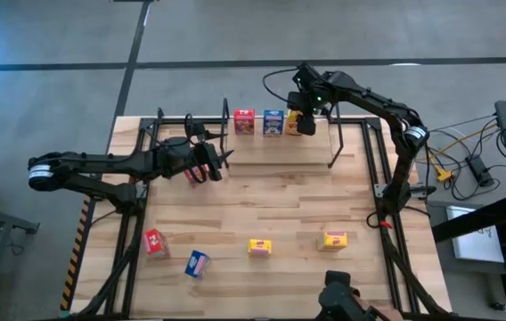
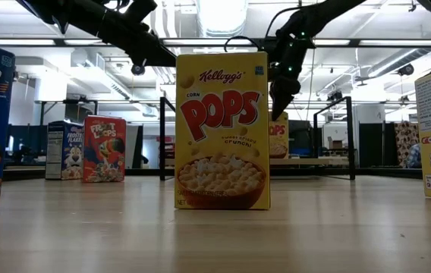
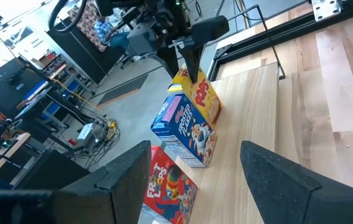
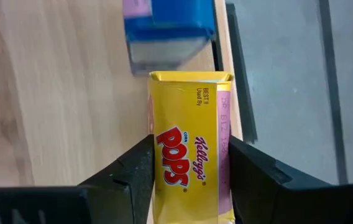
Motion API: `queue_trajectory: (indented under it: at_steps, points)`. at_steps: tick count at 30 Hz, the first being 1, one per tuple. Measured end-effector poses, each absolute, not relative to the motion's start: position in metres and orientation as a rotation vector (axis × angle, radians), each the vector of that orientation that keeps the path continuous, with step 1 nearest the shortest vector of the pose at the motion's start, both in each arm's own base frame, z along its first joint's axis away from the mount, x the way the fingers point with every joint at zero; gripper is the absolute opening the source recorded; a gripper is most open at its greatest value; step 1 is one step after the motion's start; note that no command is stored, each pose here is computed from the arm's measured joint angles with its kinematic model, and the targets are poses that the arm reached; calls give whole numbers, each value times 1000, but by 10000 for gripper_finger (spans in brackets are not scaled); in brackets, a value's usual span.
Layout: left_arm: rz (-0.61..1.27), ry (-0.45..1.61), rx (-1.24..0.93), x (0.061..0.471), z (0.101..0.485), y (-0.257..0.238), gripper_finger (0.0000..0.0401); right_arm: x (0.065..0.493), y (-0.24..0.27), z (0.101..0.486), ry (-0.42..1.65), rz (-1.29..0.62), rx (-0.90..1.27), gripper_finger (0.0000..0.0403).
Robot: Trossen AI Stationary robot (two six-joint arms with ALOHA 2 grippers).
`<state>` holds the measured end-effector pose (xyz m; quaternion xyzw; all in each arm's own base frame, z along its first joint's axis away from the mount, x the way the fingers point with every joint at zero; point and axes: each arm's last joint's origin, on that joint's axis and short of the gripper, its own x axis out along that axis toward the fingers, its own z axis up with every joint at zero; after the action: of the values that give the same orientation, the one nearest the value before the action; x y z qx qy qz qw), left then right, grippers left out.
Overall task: Stack cereal on shelf
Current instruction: Adjust the yellow cereal box on the shelf
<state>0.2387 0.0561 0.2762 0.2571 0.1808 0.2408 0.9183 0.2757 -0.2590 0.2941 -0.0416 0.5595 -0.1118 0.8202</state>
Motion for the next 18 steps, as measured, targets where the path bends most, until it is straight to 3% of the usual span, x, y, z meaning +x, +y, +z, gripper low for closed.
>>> queue_trajectory:
  at_steps: [18]
  points:
    - [495, 372, 528, 239, 276, 56, 231, 268, -259, 295, 1260, -243, -107, 166]
